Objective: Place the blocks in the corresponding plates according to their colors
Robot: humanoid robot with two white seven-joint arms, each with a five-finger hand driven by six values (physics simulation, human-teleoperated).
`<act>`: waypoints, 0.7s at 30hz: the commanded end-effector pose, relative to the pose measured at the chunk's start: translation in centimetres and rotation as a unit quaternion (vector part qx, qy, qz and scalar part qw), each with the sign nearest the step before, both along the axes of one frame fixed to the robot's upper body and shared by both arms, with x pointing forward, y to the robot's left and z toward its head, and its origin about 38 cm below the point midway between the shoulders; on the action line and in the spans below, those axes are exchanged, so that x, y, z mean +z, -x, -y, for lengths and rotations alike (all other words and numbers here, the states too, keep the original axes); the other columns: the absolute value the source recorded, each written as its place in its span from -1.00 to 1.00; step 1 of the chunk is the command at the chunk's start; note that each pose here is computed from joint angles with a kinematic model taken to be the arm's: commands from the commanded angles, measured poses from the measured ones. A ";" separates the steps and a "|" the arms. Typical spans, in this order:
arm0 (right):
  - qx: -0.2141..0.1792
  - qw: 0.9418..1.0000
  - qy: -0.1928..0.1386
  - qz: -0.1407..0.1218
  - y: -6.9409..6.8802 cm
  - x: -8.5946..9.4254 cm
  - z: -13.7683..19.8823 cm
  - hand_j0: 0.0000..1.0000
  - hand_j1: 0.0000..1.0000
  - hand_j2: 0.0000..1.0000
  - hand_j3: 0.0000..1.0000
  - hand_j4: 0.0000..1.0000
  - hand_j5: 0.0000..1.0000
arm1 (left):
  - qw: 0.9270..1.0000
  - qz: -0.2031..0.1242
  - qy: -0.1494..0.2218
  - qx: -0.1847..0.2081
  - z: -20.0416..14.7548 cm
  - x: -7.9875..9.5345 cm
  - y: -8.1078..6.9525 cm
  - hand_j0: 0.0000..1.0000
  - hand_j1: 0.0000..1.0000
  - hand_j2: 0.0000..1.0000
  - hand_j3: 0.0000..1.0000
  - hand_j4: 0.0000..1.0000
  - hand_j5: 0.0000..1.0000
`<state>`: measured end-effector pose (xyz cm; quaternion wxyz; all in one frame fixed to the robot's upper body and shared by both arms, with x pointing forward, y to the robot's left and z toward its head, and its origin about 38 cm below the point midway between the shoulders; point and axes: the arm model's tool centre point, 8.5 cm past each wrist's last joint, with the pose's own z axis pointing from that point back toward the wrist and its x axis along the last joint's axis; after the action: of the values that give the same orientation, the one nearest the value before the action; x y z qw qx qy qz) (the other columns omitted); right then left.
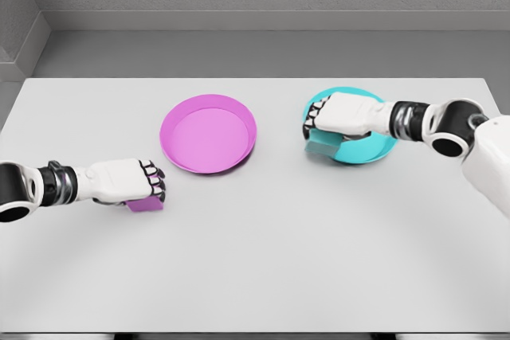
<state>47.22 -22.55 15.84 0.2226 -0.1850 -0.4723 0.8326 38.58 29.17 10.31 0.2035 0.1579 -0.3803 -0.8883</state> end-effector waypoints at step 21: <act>-0.094 0.995 0.003 -0.015 -3.0 0.1 5.7 0.23 0.23 0.23 0.23 0.23 0.23 | 0.998 0.018 0.048 -0.019 1.9 3.5 -0.7 0.11 0.11 0.11 0.11 0.11 0.11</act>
<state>50.14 -27.74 16.07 0.2961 -0.2154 -0.4457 0.8169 39.58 27.15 13.88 0.1810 0.1631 -0.4246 -0.8720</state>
